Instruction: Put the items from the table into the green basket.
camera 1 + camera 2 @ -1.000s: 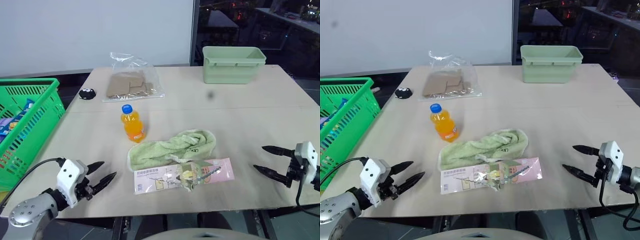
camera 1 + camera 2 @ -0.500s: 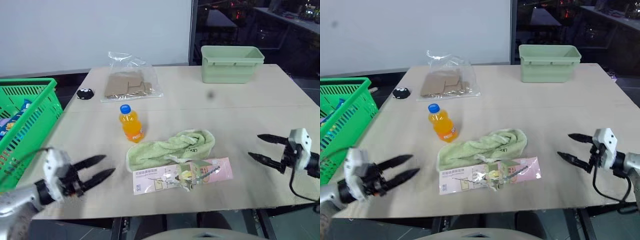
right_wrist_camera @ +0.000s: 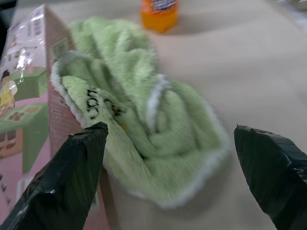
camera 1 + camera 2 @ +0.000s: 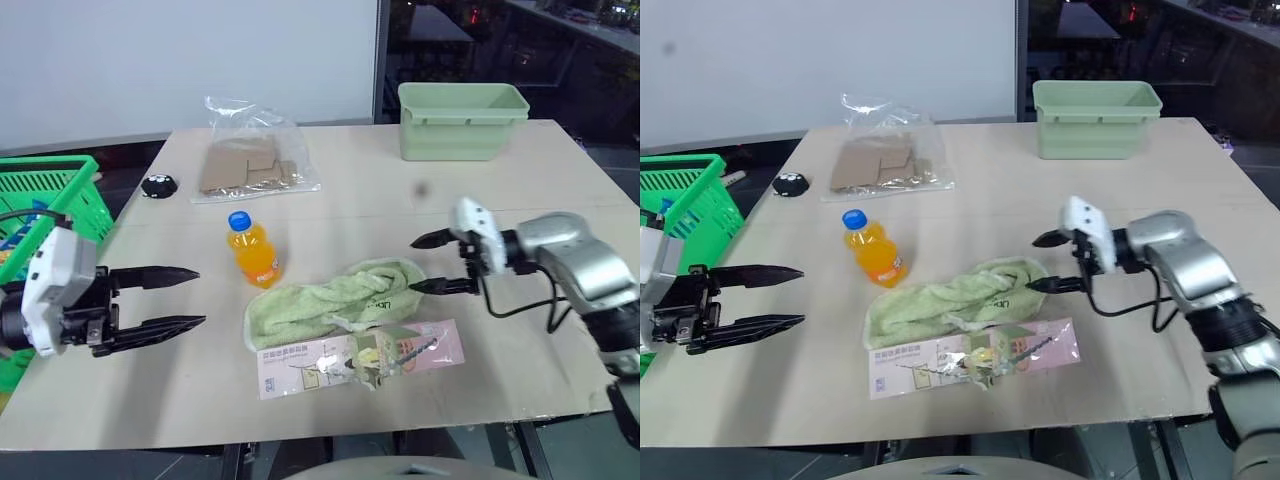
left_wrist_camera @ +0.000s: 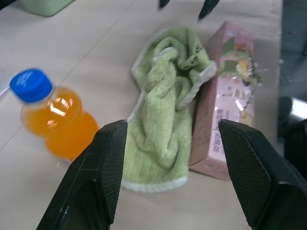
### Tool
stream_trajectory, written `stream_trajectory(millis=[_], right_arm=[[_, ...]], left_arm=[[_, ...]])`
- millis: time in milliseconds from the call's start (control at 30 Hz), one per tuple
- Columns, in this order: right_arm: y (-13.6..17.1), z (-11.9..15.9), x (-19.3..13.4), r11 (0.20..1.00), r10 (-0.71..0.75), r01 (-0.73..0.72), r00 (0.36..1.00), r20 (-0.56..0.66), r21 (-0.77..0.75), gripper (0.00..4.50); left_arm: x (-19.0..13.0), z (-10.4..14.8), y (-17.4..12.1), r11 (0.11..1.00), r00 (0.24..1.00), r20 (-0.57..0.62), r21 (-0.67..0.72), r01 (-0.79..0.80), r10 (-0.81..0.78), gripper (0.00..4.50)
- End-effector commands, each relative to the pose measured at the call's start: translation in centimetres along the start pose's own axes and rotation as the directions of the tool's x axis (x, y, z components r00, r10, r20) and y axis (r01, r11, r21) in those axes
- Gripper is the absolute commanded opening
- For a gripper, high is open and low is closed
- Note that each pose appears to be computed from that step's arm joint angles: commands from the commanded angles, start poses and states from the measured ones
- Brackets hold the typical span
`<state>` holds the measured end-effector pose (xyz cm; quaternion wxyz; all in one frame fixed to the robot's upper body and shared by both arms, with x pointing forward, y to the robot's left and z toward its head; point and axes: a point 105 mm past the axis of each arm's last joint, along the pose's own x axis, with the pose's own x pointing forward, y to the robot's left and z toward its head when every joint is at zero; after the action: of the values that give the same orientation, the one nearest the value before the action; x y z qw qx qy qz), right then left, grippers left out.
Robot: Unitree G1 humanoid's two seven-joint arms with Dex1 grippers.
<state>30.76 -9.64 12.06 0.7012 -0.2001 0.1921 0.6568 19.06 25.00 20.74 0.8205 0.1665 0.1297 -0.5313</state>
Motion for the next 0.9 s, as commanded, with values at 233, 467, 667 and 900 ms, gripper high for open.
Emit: stream_trajectory(millis=[233, 467, 667, 900], right_arm=[[-2.7, -1.5, 3.9, 0.997, -0.057, 0.048, 0.981, -0.186, -0.054, 3.97], [-2.2, 0.6, 2.2, 0.998, -0.063, 0.064, 0.997, -0.032, 0.014, 1.05], [-2.7, 0.6, -5.0, 0.965, -0.24, 0.232, 0.969, 0.064, 0.122, 0.02], [-2.7, -3.7, -19.0, 0.726, -0.642, 0.625, 0.765, -0.043, 0.287, 0.02]], left_arm=[[0.2, 0.5, -1.3, 0.999, 1.0, 0.013, 0.023, 0.024, -0.025, 3.16], [0.4, -0.1, -1.3, 1.0, 0.999, 0.026, 0.014, 0.025, -0.025, 3.16], [1.3, 0.9, -0.8, 0.997, 0.995, 0.081, 0.044, 0.057, -0.06, 3.16], [2.8, 3.9, -0.6, 0.988, 0.97, 0.2, 0.099, 0.12, -0.138, 3.16]])
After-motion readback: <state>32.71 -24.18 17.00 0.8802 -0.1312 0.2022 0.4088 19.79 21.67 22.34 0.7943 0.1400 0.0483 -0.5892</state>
